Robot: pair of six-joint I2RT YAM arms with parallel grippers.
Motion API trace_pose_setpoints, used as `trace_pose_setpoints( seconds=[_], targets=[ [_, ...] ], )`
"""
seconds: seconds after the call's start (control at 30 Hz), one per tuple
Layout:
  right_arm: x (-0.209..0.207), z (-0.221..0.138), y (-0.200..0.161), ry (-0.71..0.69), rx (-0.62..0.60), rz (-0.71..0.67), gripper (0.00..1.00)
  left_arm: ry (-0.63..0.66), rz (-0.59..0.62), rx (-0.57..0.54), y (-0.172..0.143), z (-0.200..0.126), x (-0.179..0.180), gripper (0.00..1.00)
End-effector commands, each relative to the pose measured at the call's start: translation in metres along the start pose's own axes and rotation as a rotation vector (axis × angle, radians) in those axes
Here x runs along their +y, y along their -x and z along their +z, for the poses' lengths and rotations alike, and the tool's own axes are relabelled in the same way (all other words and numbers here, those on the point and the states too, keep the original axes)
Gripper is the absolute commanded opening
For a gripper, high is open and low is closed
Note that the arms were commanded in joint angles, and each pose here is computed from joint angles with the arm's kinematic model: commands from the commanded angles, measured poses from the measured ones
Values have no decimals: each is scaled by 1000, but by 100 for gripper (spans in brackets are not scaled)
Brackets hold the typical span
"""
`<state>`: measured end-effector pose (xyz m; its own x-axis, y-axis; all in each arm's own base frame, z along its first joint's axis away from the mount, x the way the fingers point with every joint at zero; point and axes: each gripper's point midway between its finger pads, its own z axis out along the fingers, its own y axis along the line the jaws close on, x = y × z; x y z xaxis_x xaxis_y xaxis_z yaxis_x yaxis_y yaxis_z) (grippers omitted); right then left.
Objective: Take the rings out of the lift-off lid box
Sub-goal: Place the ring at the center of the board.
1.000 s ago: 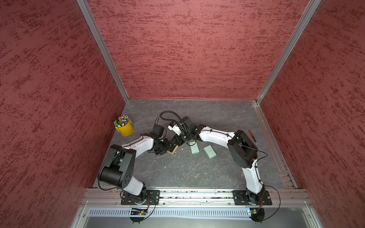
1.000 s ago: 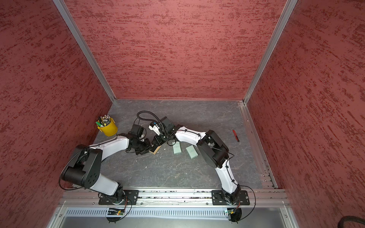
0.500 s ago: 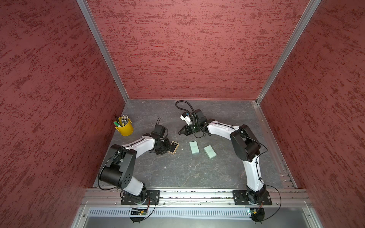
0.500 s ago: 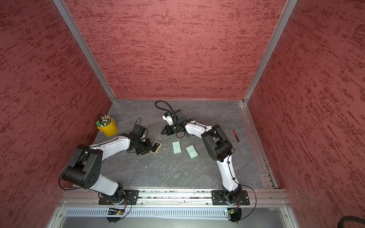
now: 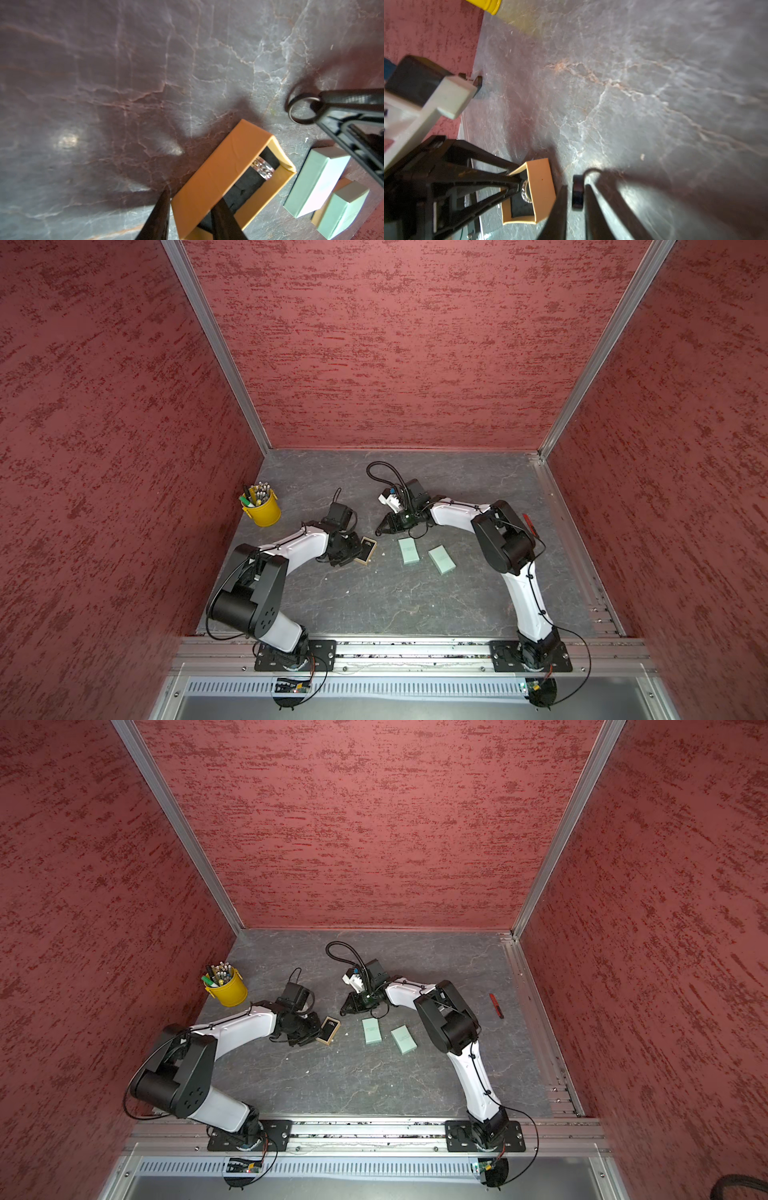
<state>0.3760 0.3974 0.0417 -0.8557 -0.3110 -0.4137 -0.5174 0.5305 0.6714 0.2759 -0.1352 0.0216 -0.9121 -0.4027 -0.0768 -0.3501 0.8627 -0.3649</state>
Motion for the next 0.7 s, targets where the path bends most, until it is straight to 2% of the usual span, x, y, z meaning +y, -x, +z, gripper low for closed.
trace_pose_setpoints(
  seconds=[0.0, 0.07, 0.2, 0.33, 0.47, 0.67],
  targets=[
    [-2, -15, 18, -83, -39, -51, 30, 29, -2, 4, -3, 1, 3, 34],
    [0, -22, 22, -113, -47, -76, 36, 27, -2, 7, -4, 2, 3, 34],
    [10, -35, 29, -135, -60, -119, 34, 24, -3, 6, -4, 3, 1, 34],
    [46, -46, 33, -87, -93, -204, 29, 29, -3, 6, -4, 2, 1, 34],
    [78, -40, 20, -73, -68, -315, 26, 30, -3, 4, -4, 1, 1, 34],
    [77, -20, -1, -108, 3, -354, 26, 32, -3, 7, -5, 1, 2, 34]
  ],
)
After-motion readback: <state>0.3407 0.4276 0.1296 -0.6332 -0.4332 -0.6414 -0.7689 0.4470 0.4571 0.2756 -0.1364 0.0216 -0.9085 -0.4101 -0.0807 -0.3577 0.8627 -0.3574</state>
